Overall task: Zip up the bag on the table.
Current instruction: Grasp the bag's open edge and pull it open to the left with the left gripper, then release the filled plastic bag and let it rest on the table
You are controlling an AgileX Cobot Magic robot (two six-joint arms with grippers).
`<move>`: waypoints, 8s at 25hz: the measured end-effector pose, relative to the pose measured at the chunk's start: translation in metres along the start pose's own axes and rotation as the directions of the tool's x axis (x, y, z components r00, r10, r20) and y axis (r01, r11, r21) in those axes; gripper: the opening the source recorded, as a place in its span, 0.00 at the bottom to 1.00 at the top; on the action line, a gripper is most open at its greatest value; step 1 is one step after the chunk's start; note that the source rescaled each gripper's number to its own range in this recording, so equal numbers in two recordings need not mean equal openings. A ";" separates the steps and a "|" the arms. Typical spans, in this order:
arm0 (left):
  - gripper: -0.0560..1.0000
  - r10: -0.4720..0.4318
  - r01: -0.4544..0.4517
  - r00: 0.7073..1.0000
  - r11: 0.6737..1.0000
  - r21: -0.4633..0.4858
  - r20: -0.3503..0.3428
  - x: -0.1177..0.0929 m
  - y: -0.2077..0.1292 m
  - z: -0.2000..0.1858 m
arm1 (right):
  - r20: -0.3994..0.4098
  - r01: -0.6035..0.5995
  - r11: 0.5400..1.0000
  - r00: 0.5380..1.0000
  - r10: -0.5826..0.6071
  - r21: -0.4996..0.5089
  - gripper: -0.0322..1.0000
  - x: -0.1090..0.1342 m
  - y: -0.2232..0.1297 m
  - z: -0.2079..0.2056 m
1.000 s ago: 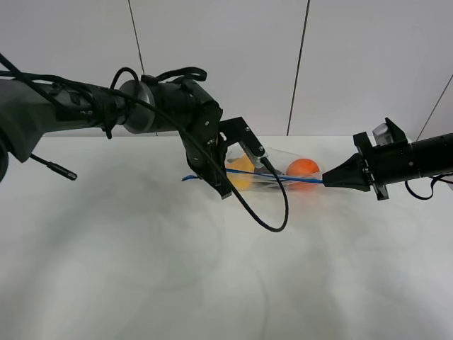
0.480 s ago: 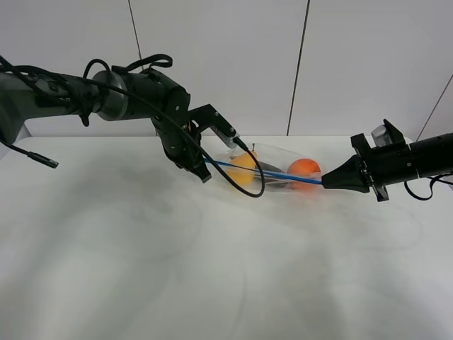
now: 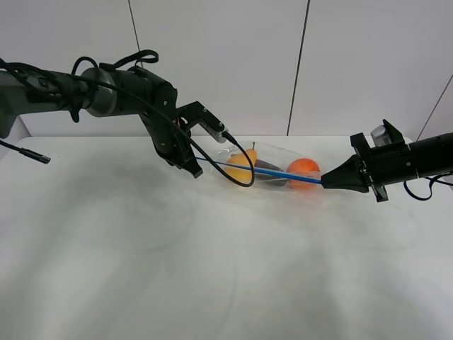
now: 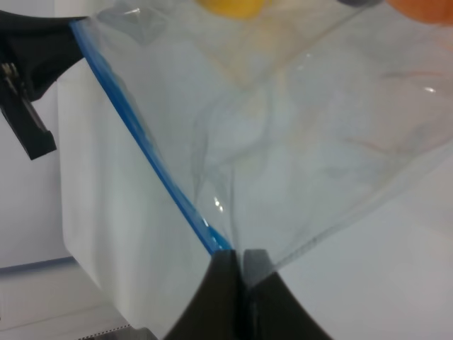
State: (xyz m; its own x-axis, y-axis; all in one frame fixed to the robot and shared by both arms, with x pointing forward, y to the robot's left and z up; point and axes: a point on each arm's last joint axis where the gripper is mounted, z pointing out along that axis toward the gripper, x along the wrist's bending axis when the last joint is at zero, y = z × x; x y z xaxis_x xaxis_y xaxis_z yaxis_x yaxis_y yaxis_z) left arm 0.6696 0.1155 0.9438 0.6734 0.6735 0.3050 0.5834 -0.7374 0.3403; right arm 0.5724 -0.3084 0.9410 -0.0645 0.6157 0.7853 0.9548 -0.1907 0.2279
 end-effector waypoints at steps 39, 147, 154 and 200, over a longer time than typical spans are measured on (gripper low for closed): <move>0.82 -0.447 0.446 0.891 0.835 0.323 -0.076 0.059 -0.068 0.003 | 0.082 0.043 0.998 0.996 -0.046 0.049 0.03 -0.009 -0.004 -0.004; 0.82 -0.795 0.675 0.601 0.559 -0.482 -0.082 -0.137 -0.352 -0.321 | 0.141 0.062 0.994 0.987 -0.074 0.087 0.03 -0.014 -0.007 -0.005; 0.82 -0.795 0.672 0.600 0.559 -0.485 -0.085 -0.138 -0.352 -0.322 | 0.144 0.064 0.994 0.987 -0.076 0.089 0.03 -0.015 -0.008 -0.005; 0.82 -0.780 0.632 0.621 0.556 -0.540 -0.077 -0.146 -0.359 -0.325 | 0.155 0.060 0.995 0.985 -0.072 0.079 0.05 -0.016 -0.007 -0.005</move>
State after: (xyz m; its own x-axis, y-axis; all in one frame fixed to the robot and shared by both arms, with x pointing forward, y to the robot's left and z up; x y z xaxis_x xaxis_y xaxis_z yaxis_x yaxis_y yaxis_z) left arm 0.2138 0.2985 1.0658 -0.0722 0.9974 -0.0081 0.5044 0.0435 0.8624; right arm 0.5656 -0.3206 0.9301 -0.0874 0.7386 0.6685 0.9691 -0.0924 0.2288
